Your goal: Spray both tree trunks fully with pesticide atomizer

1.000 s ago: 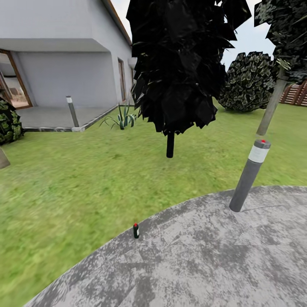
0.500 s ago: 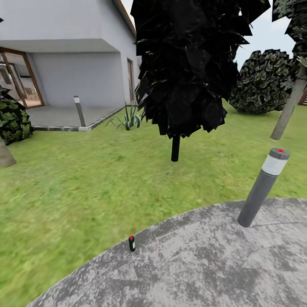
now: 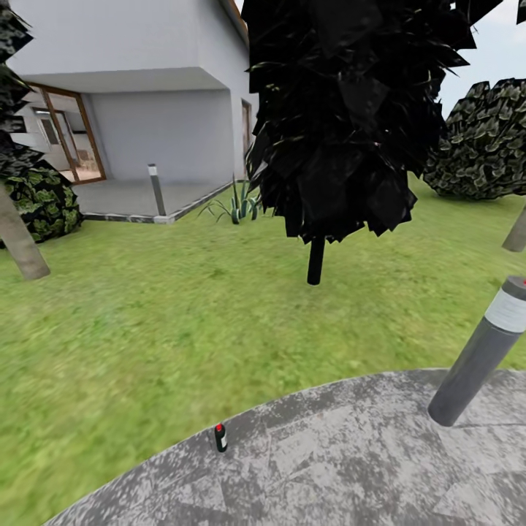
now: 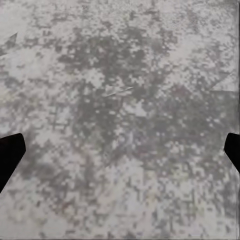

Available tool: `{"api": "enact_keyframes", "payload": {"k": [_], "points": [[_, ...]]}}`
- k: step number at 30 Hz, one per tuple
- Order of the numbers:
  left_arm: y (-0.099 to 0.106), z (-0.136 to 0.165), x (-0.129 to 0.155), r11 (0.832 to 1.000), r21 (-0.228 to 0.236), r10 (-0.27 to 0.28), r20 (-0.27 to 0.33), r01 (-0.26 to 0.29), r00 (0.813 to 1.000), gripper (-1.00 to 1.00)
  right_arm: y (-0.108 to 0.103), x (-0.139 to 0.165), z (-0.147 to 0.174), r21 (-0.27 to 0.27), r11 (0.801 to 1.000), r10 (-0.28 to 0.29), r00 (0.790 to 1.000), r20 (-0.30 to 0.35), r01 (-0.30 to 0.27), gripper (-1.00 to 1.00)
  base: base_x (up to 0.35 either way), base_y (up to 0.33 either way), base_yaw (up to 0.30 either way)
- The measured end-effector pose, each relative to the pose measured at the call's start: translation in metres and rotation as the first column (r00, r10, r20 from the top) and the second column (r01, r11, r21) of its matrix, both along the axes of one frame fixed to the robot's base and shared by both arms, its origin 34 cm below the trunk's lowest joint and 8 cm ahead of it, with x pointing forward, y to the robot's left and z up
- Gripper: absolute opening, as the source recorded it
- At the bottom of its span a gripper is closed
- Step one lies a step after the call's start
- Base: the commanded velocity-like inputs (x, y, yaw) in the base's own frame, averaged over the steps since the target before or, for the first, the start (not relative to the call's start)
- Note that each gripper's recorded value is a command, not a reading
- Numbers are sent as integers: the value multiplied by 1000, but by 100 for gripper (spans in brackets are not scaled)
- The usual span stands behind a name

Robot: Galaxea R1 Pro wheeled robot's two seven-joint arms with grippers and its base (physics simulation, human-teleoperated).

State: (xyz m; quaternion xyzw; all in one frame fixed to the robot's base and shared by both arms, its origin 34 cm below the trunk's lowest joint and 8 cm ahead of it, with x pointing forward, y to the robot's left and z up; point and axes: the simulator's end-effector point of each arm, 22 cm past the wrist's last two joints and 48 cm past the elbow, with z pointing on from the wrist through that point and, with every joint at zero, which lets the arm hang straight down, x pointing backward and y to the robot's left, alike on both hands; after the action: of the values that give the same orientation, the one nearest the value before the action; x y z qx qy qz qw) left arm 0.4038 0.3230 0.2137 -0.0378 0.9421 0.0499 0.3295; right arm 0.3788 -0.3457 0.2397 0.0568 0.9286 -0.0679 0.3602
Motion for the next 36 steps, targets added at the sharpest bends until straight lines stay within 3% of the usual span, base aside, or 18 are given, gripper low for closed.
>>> {"api": "enact_keyframes", "payload": {"k": [14,36], "points": [[2,0,0,1000,1,8,0,-8,1000,100,0,0,0,1,1000,0,1000,0,0,100,217,-199,2],[4,0,0,1000,0,14,1,-14,1000,100,0,0,0,0,1000,0,1000,0,0,100,12,-9,0]]}}
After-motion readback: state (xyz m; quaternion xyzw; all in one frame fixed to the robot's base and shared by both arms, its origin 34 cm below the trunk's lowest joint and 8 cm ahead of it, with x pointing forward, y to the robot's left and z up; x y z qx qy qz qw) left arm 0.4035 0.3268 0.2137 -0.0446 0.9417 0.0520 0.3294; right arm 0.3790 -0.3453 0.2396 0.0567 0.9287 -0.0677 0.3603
